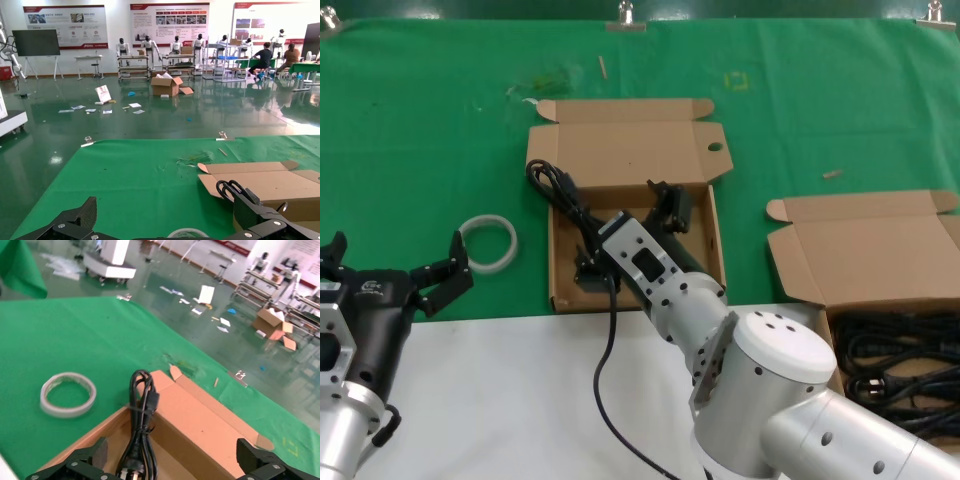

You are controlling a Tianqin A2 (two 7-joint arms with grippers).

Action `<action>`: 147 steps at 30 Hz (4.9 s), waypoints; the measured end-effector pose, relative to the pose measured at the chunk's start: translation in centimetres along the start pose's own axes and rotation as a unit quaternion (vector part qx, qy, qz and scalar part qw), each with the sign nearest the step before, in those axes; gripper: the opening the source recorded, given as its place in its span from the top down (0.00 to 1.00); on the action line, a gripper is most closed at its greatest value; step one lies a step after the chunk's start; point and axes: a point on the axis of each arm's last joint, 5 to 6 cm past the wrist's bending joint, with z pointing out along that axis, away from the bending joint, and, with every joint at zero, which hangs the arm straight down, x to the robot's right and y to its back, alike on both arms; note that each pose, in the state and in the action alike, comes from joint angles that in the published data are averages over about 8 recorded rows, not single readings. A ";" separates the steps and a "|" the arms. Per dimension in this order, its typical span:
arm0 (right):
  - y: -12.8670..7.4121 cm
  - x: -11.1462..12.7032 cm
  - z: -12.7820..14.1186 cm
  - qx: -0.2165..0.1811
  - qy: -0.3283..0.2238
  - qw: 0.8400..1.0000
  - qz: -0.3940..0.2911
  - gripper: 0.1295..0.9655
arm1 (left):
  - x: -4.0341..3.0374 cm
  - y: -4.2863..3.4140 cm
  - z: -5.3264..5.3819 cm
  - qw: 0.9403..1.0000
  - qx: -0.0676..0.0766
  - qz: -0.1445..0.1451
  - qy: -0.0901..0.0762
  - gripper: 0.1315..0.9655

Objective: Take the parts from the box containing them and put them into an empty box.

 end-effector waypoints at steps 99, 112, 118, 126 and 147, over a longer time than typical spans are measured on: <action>13.6 9.3 -11.8 0.114 0.168 0.928 0.312 0.00 | 0.00 0.00 0.0 1.000 0.000 0.000 0.000 0.00; 13.6 9.3 -11.8 0.114 0.168 0.928 0.312 0.00 | 0.00 0.00 0.0 1.000 0.000 0.000 0.000 0.00; 13.6 9.3 -11.8 0.114 0.168 0.928 0.312 0.00 | 0.00 0.00 0.0 1.000 0.000 0.000 0.000 0.00; 13.6 9.3 -11.8 0.114 0.168 0.928 0.312 0.00 | 0.00 0.00 0.0 1.000 0.000 0.000 0.000 0.00; 13.6 9.3 -11.8 0.114 0.168 0.928 0.312 0.00 | 0.00 0.00 0.0 1.000 0.000 0.000 0.000 0.00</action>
